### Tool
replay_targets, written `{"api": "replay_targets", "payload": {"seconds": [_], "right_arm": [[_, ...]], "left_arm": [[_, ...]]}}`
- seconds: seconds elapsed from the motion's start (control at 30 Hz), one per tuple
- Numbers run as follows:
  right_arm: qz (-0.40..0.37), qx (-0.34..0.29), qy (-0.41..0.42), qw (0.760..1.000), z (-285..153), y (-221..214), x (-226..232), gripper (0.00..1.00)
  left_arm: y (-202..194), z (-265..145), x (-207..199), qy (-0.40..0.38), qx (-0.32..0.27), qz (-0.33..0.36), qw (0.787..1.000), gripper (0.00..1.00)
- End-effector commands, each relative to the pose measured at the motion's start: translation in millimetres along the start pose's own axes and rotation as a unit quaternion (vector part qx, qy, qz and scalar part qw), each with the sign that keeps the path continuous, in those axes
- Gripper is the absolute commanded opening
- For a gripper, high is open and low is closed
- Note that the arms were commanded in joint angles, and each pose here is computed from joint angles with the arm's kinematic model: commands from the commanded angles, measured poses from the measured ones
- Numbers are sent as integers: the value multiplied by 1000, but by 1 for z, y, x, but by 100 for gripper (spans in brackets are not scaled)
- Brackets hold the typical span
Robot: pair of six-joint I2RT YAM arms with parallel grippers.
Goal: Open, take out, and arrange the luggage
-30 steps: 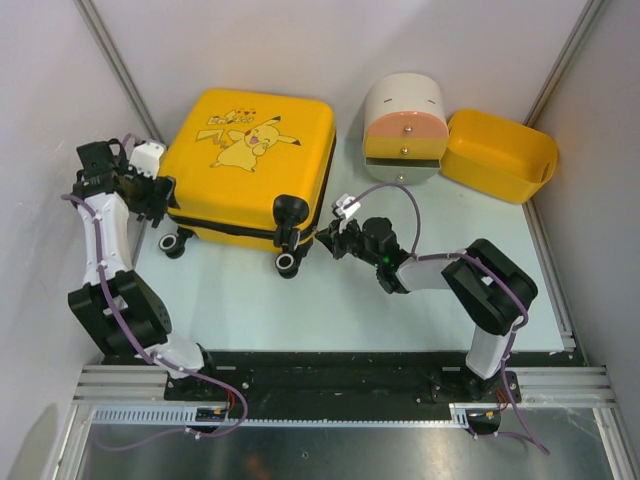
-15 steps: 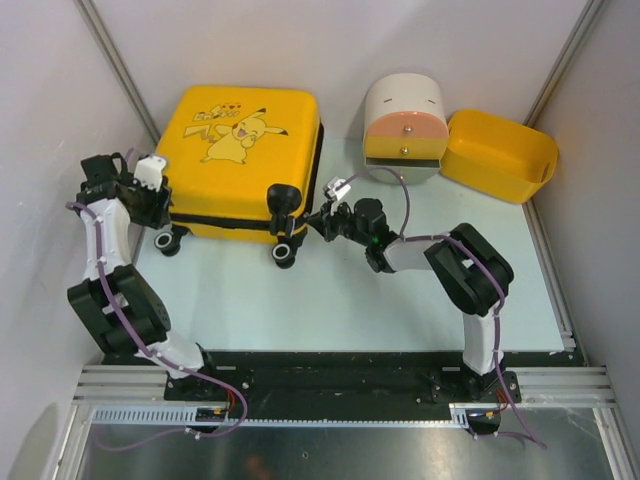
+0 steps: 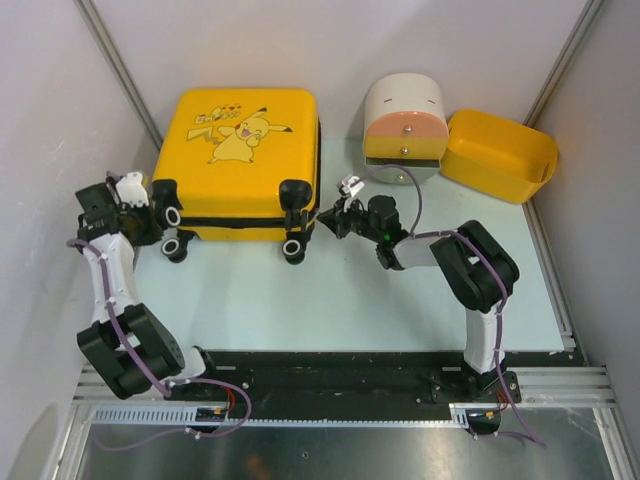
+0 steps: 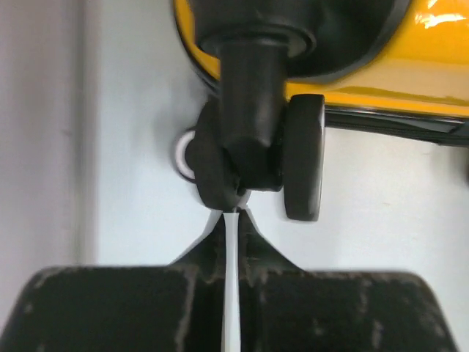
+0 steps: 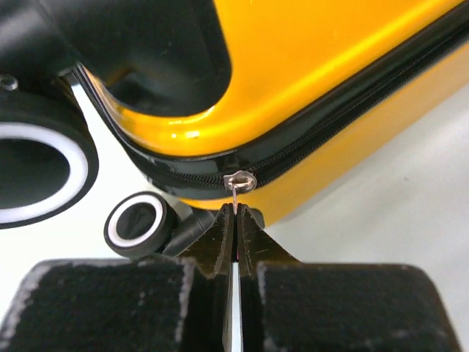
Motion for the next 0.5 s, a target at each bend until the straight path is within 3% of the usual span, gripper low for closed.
{"api": "replay_targets", "payload": {"seconds": [0.0, 0.37, 0.47], "right_arm": [[-32, -63, 36, 997, -11, 22, 38, 0], [-5, -73, 22, 997, -2, -6, 98, 0], [-2, -73, 3, 997, -4, -5, 91, 0]], "left_arm": [[-4, 1, -54, -153, -12, -112, 982, 0], [-11, -12, -74, -155, -21, -89, 984, 0], [1, -25, -66, -126, -41, -51, 990, 42]]}}
Point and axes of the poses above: each gripper's point midway between its finger pads, its own z axis out along the fingers, its own x axis along the line the jaws close on, y = z × x, the point moved 10 cm from there along -z, back along the fingers, and after that the axes turned 13 degrees about z, right-handed, at the moved point
